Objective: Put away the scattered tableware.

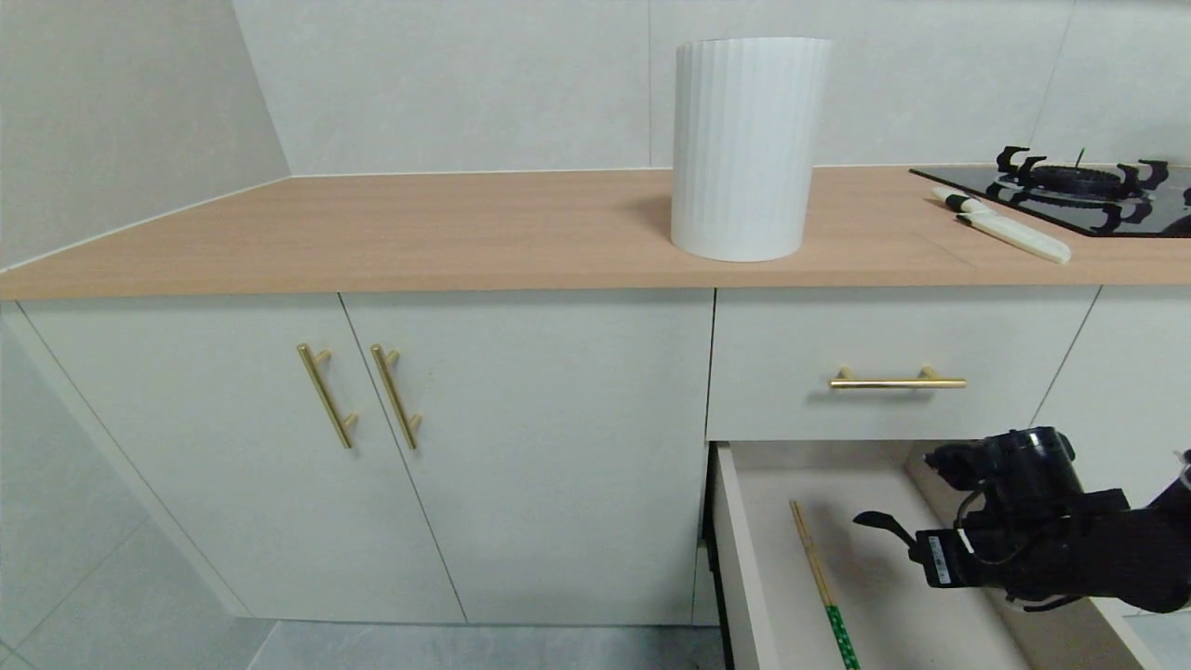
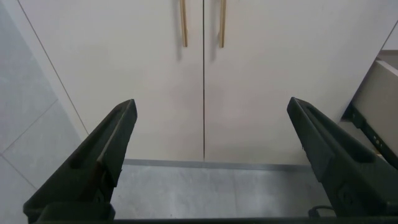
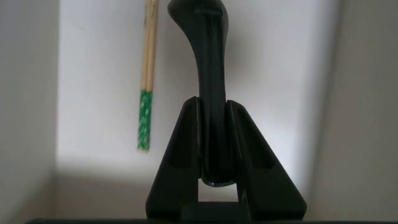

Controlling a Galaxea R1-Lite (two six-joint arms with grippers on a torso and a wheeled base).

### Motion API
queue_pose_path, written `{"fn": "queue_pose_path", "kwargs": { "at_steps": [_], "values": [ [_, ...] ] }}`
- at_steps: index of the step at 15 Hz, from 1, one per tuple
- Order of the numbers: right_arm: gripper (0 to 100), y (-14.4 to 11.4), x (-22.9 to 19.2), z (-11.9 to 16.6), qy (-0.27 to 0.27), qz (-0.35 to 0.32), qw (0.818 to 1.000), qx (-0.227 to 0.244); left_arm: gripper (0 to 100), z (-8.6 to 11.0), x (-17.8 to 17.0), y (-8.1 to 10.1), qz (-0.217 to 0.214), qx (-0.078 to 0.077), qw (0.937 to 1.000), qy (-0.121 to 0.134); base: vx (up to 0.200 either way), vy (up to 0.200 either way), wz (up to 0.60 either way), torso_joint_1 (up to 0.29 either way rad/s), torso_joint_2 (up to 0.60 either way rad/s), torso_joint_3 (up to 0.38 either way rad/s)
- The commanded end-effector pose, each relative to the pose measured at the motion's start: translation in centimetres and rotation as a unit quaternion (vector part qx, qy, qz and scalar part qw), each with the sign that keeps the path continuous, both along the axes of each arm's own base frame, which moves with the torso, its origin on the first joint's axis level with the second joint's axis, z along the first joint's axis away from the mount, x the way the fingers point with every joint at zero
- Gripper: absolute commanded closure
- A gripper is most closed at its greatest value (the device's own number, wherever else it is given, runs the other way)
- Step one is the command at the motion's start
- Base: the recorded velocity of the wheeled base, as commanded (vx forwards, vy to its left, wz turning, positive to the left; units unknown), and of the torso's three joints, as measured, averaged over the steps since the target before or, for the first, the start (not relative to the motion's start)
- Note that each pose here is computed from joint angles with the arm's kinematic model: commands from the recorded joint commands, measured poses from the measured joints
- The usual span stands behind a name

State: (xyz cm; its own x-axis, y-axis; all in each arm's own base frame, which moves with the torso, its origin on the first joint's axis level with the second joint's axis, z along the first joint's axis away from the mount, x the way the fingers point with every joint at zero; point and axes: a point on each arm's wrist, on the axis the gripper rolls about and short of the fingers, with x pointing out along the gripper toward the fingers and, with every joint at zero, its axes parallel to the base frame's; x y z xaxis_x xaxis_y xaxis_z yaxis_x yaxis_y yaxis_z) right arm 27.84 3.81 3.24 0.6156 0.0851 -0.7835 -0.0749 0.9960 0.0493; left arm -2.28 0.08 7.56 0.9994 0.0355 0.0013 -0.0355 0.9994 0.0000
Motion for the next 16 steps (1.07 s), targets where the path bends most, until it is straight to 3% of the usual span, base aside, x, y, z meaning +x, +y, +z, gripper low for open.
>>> {"fn": "queue_pose_path", "kwargs": {
  "at_steps": [1,5,16],
  "values": [
    [100,0.2,0.0,-3.0,0.038,0.0,0.999,-0.009,0,0.0,0.0,0.0,0.001,0.0,1.0,0.001,0.0,0.0,0.0,0.0,0.0,0.0],
    [100,0.6,1.2,-7.2,0.014,-0.041,0.999,-0.029,0,0.0,0.0,0.0,0.001,0.0,1.0,0.001,0.0,0.0,0.0,0.0,0.0,0.0],
    [100,0.7,1.4,-9.1,0.023,-0.049,0.998,-0.027,0,0.0,0.0,0.0,0.001,0.0,1.0,0.001,0.0,0.0,0.0,0.0,0.0,0.0]
  ]
}}
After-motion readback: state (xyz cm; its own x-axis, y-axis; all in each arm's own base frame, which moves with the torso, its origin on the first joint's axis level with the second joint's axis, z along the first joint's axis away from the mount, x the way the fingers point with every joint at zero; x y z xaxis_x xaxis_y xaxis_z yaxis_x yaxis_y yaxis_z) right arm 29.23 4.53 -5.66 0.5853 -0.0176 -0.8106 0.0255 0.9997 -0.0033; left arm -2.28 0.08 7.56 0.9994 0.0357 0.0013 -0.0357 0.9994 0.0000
